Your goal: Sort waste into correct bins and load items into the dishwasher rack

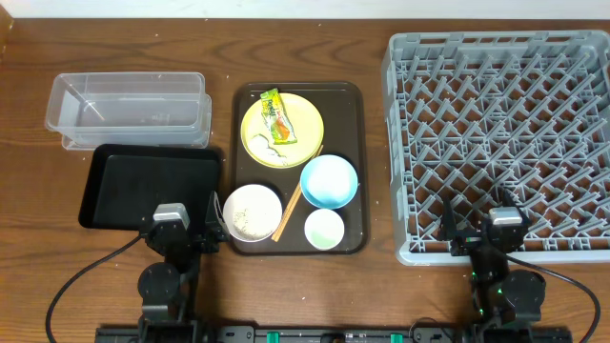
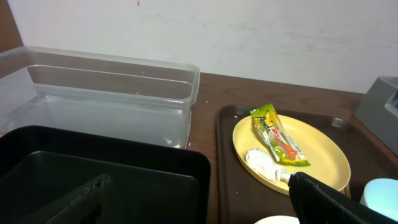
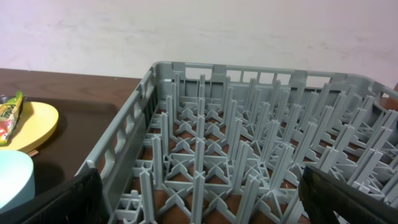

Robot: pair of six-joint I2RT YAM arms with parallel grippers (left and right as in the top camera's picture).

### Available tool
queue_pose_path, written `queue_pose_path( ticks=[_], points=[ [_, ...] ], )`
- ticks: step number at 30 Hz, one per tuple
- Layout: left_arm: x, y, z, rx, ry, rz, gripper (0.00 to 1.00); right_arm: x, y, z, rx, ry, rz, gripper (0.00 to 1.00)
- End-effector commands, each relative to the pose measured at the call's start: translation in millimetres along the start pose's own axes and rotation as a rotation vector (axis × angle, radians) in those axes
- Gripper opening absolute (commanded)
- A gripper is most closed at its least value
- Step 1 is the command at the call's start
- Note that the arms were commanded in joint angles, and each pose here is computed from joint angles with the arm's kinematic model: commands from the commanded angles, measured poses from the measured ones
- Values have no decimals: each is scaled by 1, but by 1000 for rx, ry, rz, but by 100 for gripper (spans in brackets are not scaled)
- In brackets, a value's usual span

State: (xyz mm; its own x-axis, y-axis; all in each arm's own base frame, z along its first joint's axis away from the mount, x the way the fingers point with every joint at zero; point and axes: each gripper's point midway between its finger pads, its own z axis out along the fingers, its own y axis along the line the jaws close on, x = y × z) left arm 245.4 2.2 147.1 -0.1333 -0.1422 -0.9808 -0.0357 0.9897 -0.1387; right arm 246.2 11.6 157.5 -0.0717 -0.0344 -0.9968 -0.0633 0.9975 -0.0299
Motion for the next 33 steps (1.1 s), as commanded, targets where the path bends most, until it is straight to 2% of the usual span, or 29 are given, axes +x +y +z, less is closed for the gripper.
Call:
queue_pose_path(
  ticks=[1,22,28,33],
  points=[
    [16,5,1,-23,41,14,92,2,0,0,-3,7,14,99],
    [16,5,1,-22,40,14,92,2,1,0,-4,7,15,99],
    [15,7,1,-32,40,14,92,2,0,0,-3,7,108,99],
    [16,6,1,-26,40,14,92,3,1,0,-3,9,108,99]
  ],
)
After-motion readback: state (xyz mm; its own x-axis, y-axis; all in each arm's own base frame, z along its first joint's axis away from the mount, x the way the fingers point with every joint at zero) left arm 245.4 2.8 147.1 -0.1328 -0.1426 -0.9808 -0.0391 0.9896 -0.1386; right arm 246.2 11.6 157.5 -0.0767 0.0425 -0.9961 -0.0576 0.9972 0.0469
